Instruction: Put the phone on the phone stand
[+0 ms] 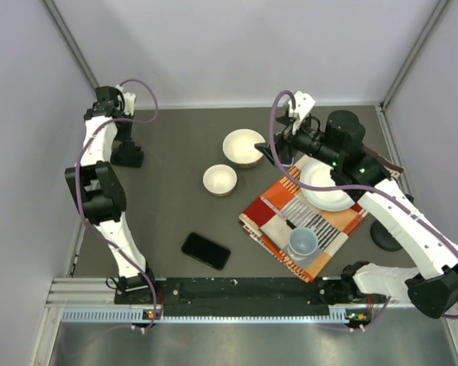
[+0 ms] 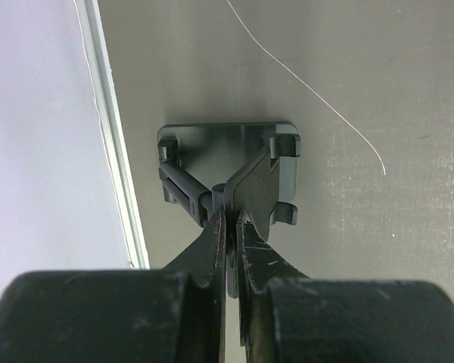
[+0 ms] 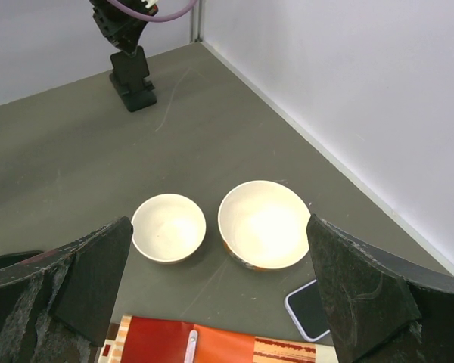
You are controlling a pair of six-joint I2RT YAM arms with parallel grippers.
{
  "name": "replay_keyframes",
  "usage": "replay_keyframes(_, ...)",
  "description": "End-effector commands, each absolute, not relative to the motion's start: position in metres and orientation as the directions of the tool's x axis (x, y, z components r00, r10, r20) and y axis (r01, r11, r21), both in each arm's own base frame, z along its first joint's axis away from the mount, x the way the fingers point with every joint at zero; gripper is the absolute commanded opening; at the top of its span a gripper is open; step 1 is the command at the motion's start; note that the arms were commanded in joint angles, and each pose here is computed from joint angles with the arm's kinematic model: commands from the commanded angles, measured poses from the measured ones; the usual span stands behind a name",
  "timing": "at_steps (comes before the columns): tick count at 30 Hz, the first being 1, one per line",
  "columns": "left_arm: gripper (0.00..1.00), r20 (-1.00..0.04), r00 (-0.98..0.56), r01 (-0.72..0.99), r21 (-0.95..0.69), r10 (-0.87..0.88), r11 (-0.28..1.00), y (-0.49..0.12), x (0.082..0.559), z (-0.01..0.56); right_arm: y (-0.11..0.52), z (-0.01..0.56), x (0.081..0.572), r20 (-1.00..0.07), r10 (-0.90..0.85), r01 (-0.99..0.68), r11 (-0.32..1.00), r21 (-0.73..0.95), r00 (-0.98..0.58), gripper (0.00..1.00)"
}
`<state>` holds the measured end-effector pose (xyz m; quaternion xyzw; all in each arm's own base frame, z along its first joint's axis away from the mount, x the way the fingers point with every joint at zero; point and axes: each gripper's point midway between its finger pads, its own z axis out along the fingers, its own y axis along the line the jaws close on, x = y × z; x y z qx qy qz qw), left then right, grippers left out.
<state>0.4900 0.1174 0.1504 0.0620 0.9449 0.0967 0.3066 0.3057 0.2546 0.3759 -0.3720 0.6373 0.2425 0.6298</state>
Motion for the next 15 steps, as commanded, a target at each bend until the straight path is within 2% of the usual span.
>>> replay_keyframes(1,0.06,-0.563,-0.811,0.009,0.260,0.160,0.965,0.136,0.497,0.146,0.262,0.385,0.306,-0.982,-0.152,-0.788,0.589,-0.181,0.112,0.99)
replay_keyframes(2,0.08,-0.563,-0.811,0.004,0.265,0.158,0.964,0.138,0.498,0.145,0.263,0.385,0.306,-0.982,-0.150,-0.791,0.585,-0.179,0.112,0.99)
replay_keyframes(6,0.35,-0.565,-0.814,-0.041,0.288,0.135,0.957,0.149,0.499,0.148,0.266,0.385,0.305,-0.983,-0.146,-0.799,0.575,-0.176,0.111,0.99)
replay_keyframes(9,0.48,-0.602,-0.790,-0.097,0.309,0.115,0.946,0.156,0.503,0.164,0.267,0.383,0.306,-0.983,-0.148,-0.800,0.575,-0.173,0.106,0.99)
replay_keyframes(11,0.73,-0.634,-0.768,-0.138,0.304,0.092,0.943,0.157,0.504,0.179,0.266,0.382,0.308,-0.983,-0.150,-0.797,0.579,-0.172,0.103,0.99)
replay_keyframes(12,0.76,-0.657,-0.749,-0.151,0.291,0.083,0.945,0.156,0.506,0.189,0.266,0.382,0.308,-0.983,-0.152,-0.797,0.579,-0.171,0.100,0.99)
replay_keyframes(13,0.98,-0.689,-0.723,-0.195,0.267,0.045,0.944,0.155,0.504,0.203,0.266,0.381,0.309,-0.983,-0.153,-0.796,0.581,-0.171,0.100,0.99)
replay_keyframes(15,0.99,-0.725,-0.689,-0.304,0.267,-0.017,0.914,0.159,0.498,0.225,0.266,0.381,0.310,-0.983,-0.156,-0.793,0.584,-0.172,0.098,0.99)
